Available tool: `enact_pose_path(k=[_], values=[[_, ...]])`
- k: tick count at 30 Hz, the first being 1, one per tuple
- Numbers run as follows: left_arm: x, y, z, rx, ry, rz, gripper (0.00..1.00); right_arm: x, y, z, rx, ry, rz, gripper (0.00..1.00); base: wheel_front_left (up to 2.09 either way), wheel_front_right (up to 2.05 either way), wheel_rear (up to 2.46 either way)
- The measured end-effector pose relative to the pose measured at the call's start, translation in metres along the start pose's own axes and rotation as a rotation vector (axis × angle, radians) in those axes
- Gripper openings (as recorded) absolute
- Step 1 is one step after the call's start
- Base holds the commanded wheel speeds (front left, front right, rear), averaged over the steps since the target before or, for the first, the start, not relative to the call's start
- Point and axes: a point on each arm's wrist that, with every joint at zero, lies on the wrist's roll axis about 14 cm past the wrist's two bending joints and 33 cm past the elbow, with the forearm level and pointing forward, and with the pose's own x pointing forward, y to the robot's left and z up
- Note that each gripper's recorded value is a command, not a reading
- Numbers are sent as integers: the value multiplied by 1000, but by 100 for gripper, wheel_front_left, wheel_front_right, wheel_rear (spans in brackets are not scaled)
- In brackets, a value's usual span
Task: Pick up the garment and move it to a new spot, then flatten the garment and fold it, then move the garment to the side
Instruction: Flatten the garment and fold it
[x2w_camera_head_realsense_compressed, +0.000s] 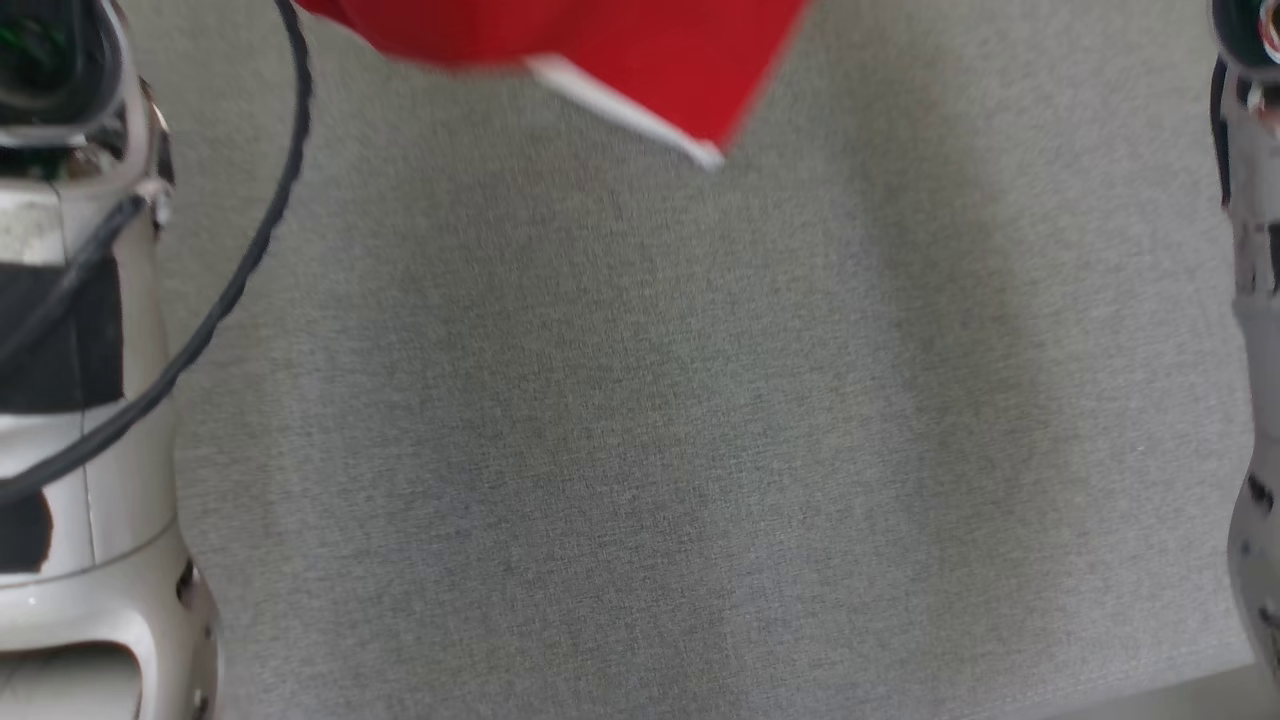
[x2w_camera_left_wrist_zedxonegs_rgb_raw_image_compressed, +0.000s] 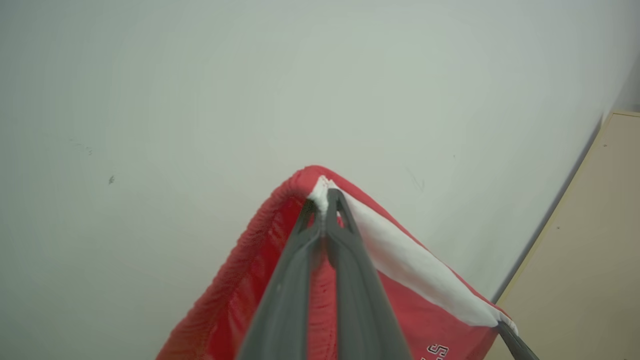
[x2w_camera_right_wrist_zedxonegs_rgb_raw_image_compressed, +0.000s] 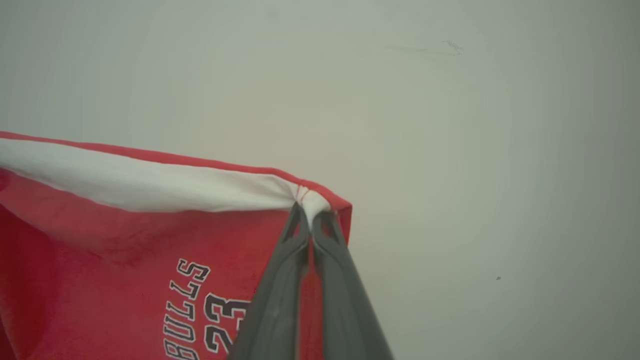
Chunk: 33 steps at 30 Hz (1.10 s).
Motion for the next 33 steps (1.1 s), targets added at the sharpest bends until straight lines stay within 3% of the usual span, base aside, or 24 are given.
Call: enact_pose_path(k=[5, 9, 14, 20, 24, 33], values=[[4, 37, 4, 55, -164, 37, 0, 23, -1, -2, -104, -124, 13, 0, 0, 0, 0], [9, 41, 21, 106, -293, 10, 0, 34, -8, 21, -230, -272, 5, 0, 0, 0, 0], [4, 61, 16, 98, -316, 32, 0, 41, -11, 8, -340, -284, 3, 0, 0, 0, 0], [-32, 120, -37, 108, -183, 167, 0, 33, 2, -94, -384, -45, 76, 0, 0, 0, 0], [-55, 131, -74, 93, -67, 187, 0, 15, 12, -151, -343, 119, 123, 0, 0, 0, 0], [-115, 113, -107, -6, 150, 218, 0, -50, 21, -189, -111, 415, 120, 0, 0, 0, 0]])
